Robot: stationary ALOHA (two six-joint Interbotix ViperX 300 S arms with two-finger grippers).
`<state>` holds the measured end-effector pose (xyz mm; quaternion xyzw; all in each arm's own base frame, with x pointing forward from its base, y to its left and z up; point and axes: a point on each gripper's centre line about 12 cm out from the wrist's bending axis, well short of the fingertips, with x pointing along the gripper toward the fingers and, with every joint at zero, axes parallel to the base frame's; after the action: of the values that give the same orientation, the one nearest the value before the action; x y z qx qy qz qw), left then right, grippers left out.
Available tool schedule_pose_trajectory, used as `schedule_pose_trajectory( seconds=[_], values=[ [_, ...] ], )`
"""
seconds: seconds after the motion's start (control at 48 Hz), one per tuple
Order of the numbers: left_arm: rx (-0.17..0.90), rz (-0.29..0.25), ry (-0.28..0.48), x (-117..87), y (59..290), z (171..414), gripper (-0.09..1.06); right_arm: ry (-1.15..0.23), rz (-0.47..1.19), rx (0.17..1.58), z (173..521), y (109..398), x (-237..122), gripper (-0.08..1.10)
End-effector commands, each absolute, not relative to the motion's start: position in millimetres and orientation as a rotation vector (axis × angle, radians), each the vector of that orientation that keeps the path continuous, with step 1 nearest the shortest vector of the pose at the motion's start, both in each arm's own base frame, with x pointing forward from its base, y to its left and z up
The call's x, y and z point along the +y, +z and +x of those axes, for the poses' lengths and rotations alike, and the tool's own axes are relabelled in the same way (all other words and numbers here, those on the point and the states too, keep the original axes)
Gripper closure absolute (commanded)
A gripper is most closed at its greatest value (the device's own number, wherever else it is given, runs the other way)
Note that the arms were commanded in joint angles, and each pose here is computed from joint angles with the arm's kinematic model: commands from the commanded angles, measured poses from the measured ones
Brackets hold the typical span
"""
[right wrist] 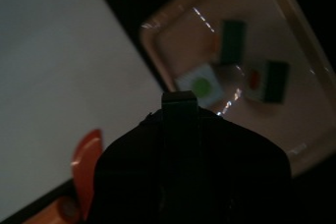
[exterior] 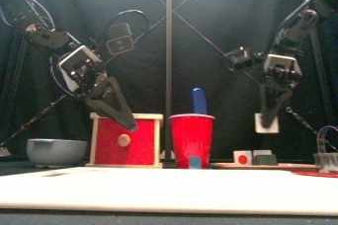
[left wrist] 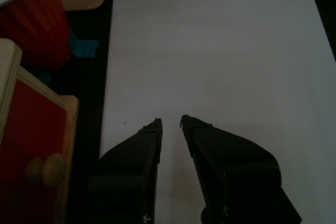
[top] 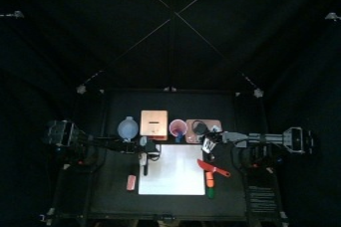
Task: Place sushi on board then cut the sushi with the knife then place the pieces on the plate
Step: Place the 4 sushi pieces on the plate
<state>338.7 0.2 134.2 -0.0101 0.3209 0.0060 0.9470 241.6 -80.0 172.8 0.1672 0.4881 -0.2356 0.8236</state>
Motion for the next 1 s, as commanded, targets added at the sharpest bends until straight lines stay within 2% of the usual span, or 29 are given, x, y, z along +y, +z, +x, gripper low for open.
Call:
schedule_pose_trajectory(
  seconds=[0.021, 0.167, 0.396, 0.521, 0.812, 1.0],
  values=[
    [0.615, -0.025, 0.008, -2.3, 145.1, 346.5, 0.30, -0.589, 0.378, 1.048, 219.6, 170.7, -98.5, 0.45],
    [0.620, -0.030, 0.008, -3.3, 143.8, 346.5, 0.30, -0.645, 0.399, 1.077, 203.2, 157.0, -108.4, 0.42],
    [0.620, -0.034, 0.010, -3.2, 144.2, 346.8, 0.30, -0.674, 0.416, 1.046, 197.8, 141.6, -121.0, 0.23],
    [0.615, -0.043, 0.014, -3.5, 145.2, 347.8, 0.30, -0.681, 0.407, 1.061, 195.3, 137.2, -123.9, 0.16],
    [0.617, -0.052, 0.016, -4.3, 145.7, 348.3, 0.30, -0.649, 0.359, 0.966, 210.2, 159.1, -125.1, 0.15],
    [0.629, -0.054, 0.014, -5.3, 142.9, 345.8, 0.30, -0.629, 0.339, 0.936, 216.0, 163.0, -123.3, 0.15]
  ],
)
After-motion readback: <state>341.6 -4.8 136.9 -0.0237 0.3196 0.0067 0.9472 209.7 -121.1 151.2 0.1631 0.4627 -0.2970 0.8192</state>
